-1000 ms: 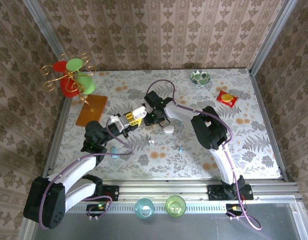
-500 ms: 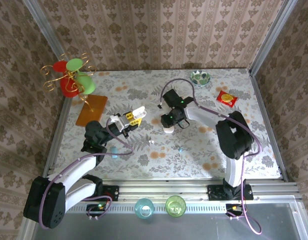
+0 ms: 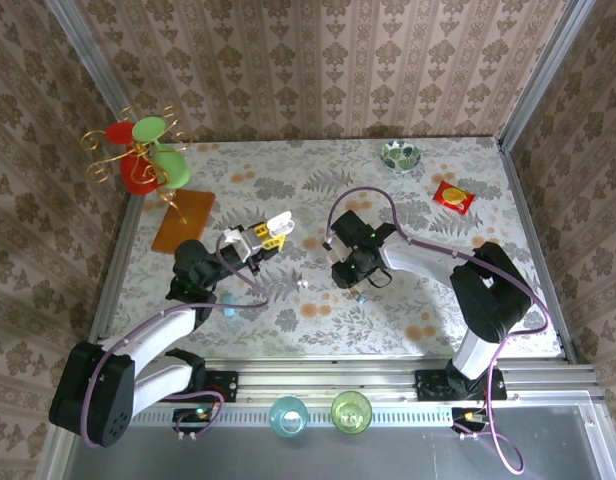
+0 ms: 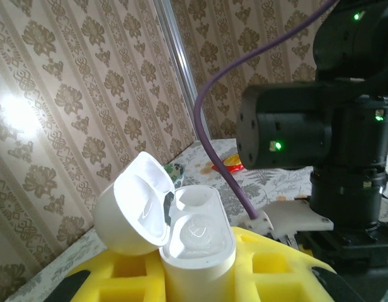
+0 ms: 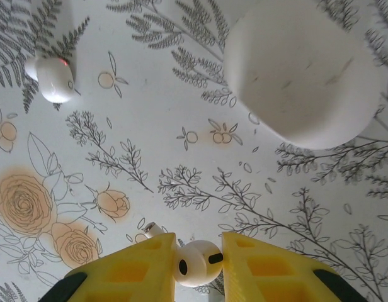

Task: Insert the wireless bluetooth earbuds into the charging case

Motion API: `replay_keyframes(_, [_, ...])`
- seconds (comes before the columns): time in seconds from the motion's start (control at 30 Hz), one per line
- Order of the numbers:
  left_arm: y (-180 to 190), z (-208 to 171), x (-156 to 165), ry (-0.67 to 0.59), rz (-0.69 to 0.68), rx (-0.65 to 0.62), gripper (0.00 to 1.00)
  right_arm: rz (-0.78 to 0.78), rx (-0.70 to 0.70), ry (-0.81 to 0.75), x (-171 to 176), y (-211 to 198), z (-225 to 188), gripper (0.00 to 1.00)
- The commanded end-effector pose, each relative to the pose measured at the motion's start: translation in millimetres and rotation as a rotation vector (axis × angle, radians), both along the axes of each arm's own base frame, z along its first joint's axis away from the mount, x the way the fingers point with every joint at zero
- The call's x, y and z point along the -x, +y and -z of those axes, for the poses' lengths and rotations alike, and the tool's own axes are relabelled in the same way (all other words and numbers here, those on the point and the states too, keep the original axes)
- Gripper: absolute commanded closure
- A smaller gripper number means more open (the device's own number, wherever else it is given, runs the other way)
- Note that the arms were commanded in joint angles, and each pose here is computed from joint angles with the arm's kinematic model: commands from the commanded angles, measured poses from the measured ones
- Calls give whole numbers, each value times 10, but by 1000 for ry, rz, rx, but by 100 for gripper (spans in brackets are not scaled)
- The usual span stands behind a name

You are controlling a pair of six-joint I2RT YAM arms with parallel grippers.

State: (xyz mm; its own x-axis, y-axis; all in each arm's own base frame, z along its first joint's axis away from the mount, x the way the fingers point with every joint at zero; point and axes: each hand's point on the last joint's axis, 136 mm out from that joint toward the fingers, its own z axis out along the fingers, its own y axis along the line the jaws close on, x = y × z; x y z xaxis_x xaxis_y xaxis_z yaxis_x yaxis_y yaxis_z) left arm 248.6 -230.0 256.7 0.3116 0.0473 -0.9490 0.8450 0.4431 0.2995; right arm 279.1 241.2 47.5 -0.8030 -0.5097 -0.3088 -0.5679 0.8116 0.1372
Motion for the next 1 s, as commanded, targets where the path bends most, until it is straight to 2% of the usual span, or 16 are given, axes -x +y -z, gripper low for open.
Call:
replay_keyframes(0.0, [-7, -180, 27, -67, 5, 25, 100, 34, -1, -13, -30, -8, 53, 74])
replay_keyframes(0.37, [8, -137, 48, -68, 0, 15, 100, 61, 144, -27, -68, -232, 230, 73])
replay_keyframes(0.5, [4, -147, 43, -71, 0, 14, 100, 75, 139, -49, -83, -245, 162, 64])
replay_keyframes(0.57, [2, -150, 42, -72, 1, 14, 100, 101, 121, -73, -103, -246, 97, 57])
replay_keyframes(0.7, [-2, -146, 37, -70, 1, 13, 100, 245, 74, -125, -193, -276, -5, 45])
replay_keyframes(0.87, [-18, -152, 27, -71, 8, 18, 100, 499, 30, -96, -210, -356, 60, 44])
replay_keyframes(0.97, [-25, -153, 18, -70, 9, 18, 100, 574, 17, -59, -187, -355, 113, 43])
